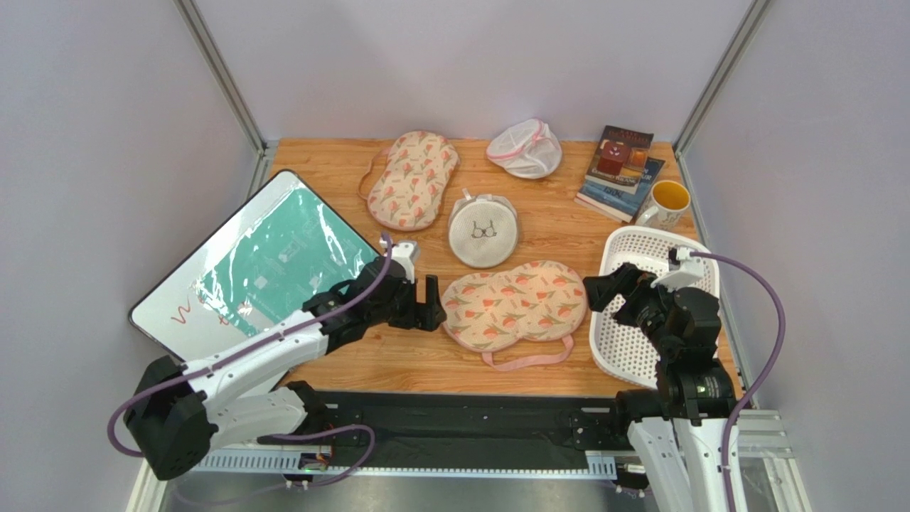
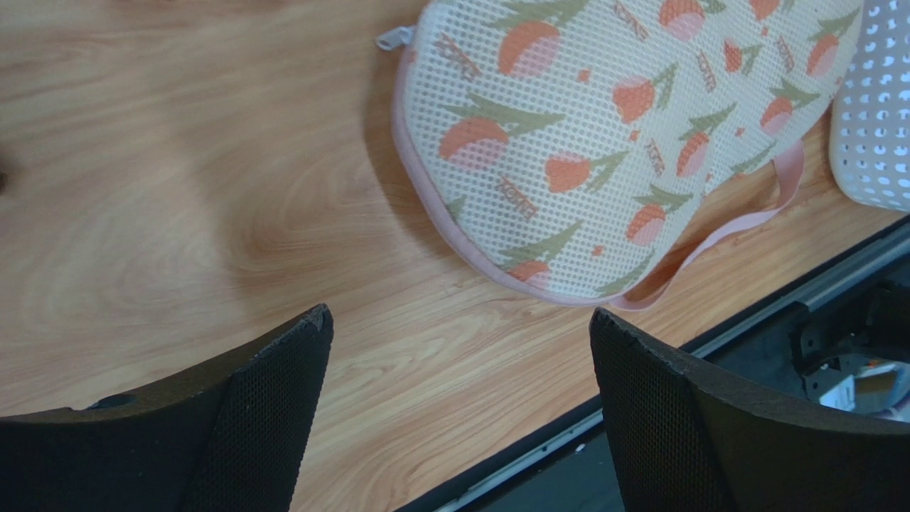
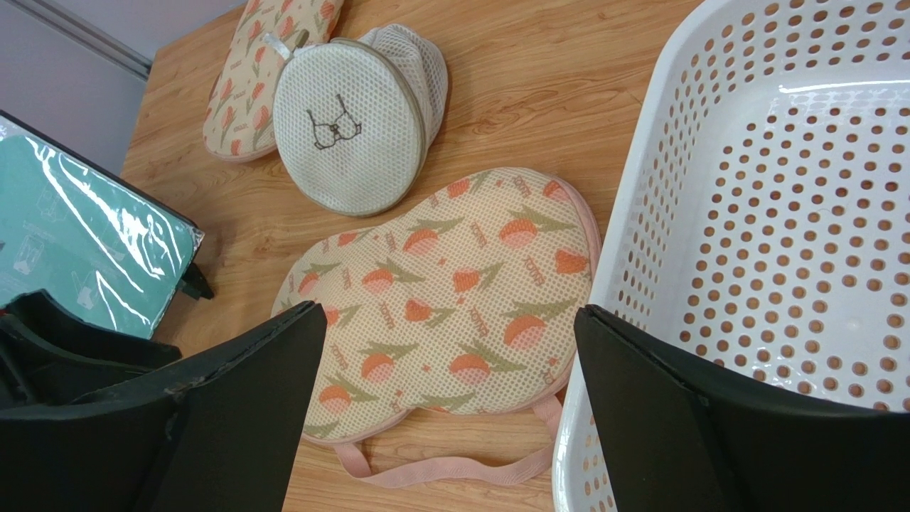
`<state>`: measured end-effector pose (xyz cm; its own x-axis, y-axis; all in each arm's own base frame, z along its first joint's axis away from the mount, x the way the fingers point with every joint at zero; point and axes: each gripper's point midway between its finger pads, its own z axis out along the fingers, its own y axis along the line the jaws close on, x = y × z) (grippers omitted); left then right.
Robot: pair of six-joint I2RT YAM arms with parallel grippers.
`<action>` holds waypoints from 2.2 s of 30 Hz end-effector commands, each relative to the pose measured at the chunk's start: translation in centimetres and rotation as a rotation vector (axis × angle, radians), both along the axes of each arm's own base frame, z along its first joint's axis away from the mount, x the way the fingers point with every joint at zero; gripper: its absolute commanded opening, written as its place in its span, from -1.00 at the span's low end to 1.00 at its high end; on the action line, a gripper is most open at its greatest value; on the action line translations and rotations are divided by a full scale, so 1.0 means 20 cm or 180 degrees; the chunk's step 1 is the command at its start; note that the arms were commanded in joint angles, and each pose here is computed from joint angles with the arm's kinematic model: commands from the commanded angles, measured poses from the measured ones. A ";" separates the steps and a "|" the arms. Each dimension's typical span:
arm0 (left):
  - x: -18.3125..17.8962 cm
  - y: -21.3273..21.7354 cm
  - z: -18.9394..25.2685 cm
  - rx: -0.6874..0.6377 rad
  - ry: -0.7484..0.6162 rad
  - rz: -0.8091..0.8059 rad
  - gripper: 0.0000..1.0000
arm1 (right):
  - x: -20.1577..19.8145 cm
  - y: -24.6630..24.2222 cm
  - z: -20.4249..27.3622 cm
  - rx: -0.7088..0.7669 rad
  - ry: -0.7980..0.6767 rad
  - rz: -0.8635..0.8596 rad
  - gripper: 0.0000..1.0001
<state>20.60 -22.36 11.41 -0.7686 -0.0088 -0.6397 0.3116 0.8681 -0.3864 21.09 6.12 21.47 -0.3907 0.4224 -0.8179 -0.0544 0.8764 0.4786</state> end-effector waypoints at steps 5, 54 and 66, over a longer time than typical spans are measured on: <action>0.03 -0.27 -0.01 -0.0653 0.0118 -0.0041 0.92 | 0.01 0.02 0.06 -0.0012 -0.0183 0.0108 0.89; -0.04 0.27 -0.15 -0.0315 -0.0274 0.1233 -1.00 | 0.00 0.72 -0.09 -0.0162 0.0298 0.1443 0.67; -0.13 0.22 -0.24 -0.0370 -0.0100 0.1047 -1.00 | 0.09 1.02 -0.49 -0.0036 0.1040 0.1458 0.73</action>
<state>18.70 -17.02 7.05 -0.6736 -0.3312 -0.6607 0.0177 0.8865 -0.4624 20.55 25.34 11.18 -0.7917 0.0624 -0.6077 -0.3242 0.8003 0.5045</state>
